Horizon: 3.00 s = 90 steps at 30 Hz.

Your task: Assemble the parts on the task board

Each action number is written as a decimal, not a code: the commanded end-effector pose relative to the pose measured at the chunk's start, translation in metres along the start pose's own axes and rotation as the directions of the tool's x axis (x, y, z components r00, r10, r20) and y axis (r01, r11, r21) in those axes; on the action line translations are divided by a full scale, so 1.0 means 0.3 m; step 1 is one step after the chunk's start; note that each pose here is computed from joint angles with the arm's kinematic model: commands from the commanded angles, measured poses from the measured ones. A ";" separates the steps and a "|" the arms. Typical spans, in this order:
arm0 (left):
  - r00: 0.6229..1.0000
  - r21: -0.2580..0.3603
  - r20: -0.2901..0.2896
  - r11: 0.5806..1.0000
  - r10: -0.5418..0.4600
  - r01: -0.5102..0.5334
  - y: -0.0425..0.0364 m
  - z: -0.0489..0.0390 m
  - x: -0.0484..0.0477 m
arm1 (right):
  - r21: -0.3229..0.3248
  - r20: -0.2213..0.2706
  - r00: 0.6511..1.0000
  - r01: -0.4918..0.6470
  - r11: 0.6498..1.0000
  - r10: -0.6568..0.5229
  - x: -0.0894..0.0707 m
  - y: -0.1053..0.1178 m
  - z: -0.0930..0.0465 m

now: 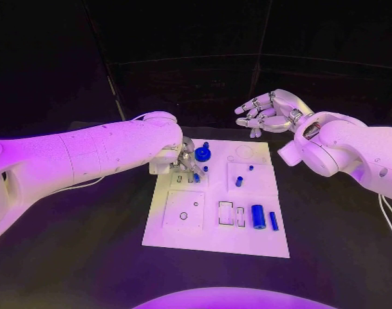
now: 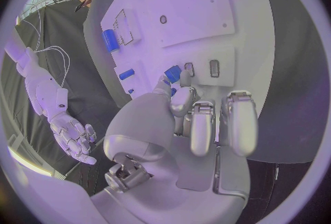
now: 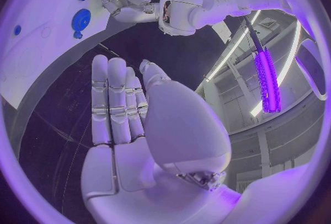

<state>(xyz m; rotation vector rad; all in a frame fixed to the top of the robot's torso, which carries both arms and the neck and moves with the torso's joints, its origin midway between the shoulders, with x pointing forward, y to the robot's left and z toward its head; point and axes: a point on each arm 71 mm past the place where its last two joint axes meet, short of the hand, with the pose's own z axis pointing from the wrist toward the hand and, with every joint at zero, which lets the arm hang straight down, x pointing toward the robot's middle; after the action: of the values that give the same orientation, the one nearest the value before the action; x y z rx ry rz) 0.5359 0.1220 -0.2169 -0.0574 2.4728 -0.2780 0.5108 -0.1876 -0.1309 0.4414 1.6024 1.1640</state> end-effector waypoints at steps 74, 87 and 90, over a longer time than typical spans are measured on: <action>0.999 0.053 -0.017 0.998 -0.029 0.030 -0.007 -0.006 0.020 | -0.004 -0.010 1.000 0.010 1.000 -0.010 0.010 -0.002 0.032; 0.983 0.093 -0.010 0.979 -0.181 0.181 0.030 -0.014 0.011 | 0.009 0.008 1.000 0.015 1.000 -0.015 -0.008 -0.016 0.029; 0.974 0.102 0.003 0.969 -0.226 0.224 0.044 -0.021 0.009 | 0.013 0.011 1.000 0.016 1.000 -0.016 -0.012 -0.019 0.028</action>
<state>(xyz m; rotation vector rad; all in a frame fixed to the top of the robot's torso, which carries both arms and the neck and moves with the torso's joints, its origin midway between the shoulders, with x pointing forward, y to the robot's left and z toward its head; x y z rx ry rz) 0.5297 0.1375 -0.2194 -0.2020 2.4706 -0.4175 0.5208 -0.1886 -0.1353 0.4444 1.6134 1.1392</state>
